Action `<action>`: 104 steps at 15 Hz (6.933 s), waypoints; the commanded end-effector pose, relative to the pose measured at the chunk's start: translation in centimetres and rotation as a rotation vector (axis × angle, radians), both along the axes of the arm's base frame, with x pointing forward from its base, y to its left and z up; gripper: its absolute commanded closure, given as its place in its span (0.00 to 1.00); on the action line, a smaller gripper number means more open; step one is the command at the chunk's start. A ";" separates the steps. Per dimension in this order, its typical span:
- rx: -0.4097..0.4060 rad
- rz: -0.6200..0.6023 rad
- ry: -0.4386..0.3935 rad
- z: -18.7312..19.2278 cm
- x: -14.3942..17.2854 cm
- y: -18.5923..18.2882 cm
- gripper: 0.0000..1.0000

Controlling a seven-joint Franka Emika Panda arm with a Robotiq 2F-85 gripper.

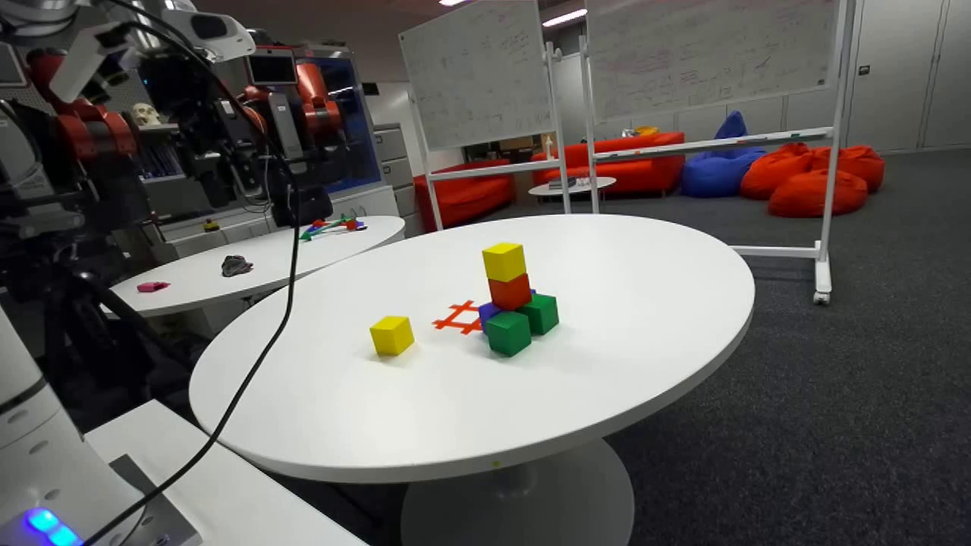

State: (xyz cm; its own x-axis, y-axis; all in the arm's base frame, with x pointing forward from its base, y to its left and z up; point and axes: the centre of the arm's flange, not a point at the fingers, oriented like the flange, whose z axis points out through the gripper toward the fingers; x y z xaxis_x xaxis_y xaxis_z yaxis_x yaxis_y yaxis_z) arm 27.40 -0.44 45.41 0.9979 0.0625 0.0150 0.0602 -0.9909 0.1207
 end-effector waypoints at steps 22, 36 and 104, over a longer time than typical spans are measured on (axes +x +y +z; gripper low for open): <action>0.017 -0.011 -0.011 0.1 0.4 -0.5 0.00; 0.059 -0.404 -0.182 1.2 0.8 -5.2 0.00; 0.094 -0.469 0.286 -8.0 29.7 -20.4 0.00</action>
